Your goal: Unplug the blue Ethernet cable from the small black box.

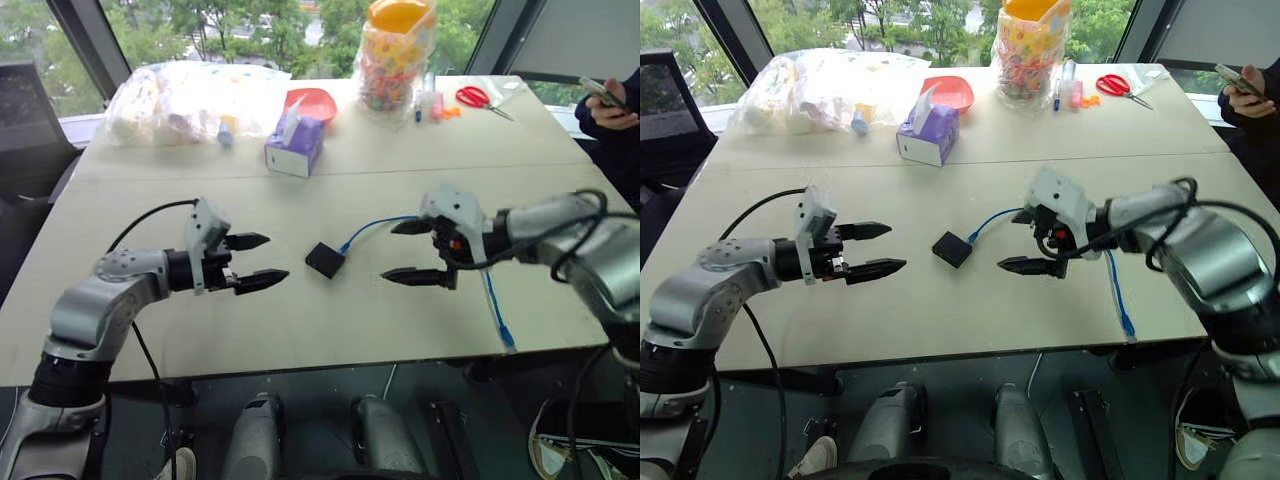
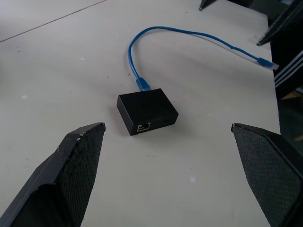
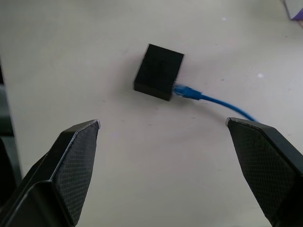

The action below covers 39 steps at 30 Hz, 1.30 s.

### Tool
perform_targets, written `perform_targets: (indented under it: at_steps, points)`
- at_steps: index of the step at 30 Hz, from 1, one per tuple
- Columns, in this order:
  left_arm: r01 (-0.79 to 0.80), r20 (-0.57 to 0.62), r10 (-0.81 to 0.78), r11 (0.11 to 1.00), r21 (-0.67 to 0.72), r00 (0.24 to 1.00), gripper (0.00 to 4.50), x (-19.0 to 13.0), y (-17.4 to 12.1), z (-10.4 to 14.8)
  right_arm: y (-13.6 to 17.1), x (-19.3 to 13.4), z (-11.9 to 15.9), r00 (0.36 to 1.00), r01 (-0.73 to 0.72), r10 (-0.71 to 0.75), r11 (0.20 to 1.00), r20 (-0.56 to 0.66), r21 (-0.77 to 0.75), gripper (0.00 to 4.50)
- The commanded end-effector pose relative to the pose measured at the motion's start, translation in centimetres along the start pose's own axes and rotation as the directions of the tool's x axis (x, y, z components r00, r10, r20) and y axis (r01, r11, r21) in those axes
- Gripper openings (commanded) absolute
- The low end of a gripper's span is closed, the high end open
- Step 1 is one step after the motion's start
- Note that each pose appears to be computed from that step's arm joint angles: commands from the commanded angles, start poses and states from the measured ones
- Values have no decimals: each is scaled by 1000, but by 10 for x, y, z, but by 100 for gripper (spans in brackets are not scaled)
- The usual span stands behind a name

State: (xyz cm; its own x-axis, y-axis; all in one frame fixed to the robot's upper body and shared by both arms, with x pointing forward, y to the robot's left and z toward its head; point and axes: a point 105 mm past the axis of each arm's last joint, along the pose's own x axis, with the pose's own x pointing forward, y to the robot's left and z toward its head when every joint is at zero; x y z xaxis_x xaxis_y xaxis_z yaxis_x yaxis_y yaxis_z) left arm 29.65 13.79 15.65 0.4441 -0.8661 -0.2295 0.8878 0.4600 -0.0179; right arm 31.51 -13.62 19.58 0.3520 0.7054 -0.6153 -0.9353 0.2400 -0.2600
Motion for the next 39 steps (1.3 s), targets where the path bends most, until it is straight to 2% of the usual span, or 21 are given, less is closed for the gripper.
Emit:
perform_targets:
  at_steps: [1,3,7,14,28,31,33,38,39]
  points:
    - [2,34,-5,998,67,999,447,1,-5,13,-21,10,9,993,-91,73,977,-98,-193,450]
    - [3,34,-5,998,70,999,447,1,-7,13,-29,16,10,984,-136,102,960,-147,-245,450]
    - [-12,43,9,997,75,999,447,2,-14,12,-48,45,6,933,-272,135,870,-333,-411,450]
    - [-44,37,41,995,91,998,447,-1,-22,7,-58,77,9,872,-393,143,774,-467,-496,450]
    - [-122,59,117,988,91,991,447,-4,-23,5,-45,117,22,831,-477,141,679,-538,-558,450]
    - [-139,64,134,986,88,989,450,-6,-21,5,-40,125,23,822,-491,141,667,-552,-561,358]
    - [-145,64,140,986,87,988,450,-7,-21,5,-38,128,24,819,-496,142,663,-556,-561,241]
    - [-152,60,147,985,85,987,450,-9,-19,4,-35,133,18,811,-506,151,667,-565,-547,3]
    - [-156,63,151,984,89,986,450,-9,-18,4,-34,132,18,815,-505,167,676,-555,-537,3]
